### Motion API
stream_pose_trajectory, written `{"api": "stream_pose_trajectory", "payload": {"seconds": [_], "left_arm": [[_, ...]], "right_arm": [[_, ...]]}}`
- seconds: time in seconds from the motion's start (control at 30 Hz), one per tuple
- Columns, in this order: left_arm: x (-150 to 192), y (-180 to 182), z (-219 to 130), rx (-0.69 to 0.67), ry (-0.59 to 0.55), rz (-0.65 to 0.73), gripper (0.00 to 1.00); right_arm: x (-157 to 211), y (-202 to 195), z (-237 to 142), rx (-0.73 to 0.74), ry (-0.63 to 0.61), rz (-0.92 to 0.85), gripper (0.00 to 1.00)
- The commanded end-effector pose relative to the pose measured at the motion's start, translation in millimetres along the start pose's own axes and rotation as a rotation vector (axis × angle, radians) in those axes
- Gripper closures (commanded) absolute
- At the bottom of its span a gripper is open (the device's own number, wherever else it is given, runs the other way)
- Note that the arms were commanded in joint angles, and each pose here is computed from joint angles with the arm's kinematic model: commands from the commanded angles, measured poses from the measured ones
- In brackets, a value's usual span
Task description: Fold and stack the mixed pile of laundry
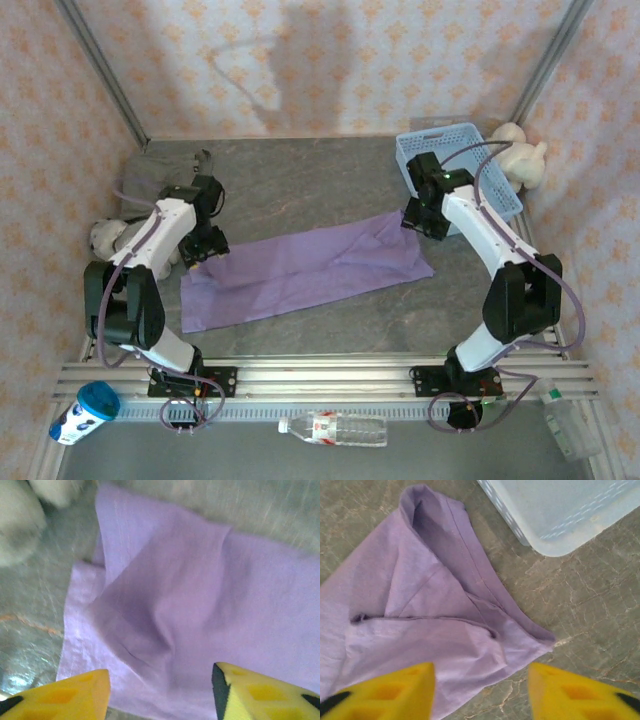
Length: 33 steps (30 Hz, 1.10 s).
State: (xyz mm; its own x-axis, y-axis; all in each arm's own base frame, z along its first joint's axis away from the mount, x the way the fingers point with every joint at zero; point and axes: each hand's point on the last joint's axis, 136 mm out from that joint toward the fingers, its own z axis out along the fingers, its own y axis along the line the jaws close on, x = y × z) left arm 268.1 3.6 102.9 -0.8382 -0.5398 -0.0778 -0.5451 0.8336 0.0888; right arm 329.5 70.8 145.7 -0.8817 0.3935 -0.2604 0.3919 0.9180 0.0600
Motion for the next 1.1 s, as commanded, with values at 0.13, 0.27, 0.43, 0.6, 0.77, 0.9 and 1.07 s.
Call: {"api": "stream_pose_trajectory", "payload": {"seconds": [0.13,0.27,0.43,0.6,0.77,0.9,1.07], "left_arm": [[-16,-19,-12,0.091,-0.056,-0.023,0.38],[-23,-34,-4,0.139,-0.054,-0.054,0.39],[-19,-49,24,0.177,-0.019,-0.081,0.39],[-13,-50,51,0.137,0.042,-0.068,0.39],[-7,-46,64,0.116,0.062,-0.079,0.39],[-2,-42,72,0.097,0.073,-0.083,0.39],[2,-36,83,0.057,0.081,-0.084,0.39]], "right_arm": [[-14,45,-3,-0.091,-0.046,-0.054,0.44],[-2,86,14,-0.106,-0.019,-0.152,0.46],[9,121,50,-0.137,0.04,-0.194,0.49],[17,137,73,-0.16,0.108,-0.207,0.54],[29,121,96,-0.083,0.145,-0.208,0.63],[32,113,98,-0.054,0.149,-0.203,0.91],[35,99,71,-0.061,0.123,-0.186,1.0]]}}
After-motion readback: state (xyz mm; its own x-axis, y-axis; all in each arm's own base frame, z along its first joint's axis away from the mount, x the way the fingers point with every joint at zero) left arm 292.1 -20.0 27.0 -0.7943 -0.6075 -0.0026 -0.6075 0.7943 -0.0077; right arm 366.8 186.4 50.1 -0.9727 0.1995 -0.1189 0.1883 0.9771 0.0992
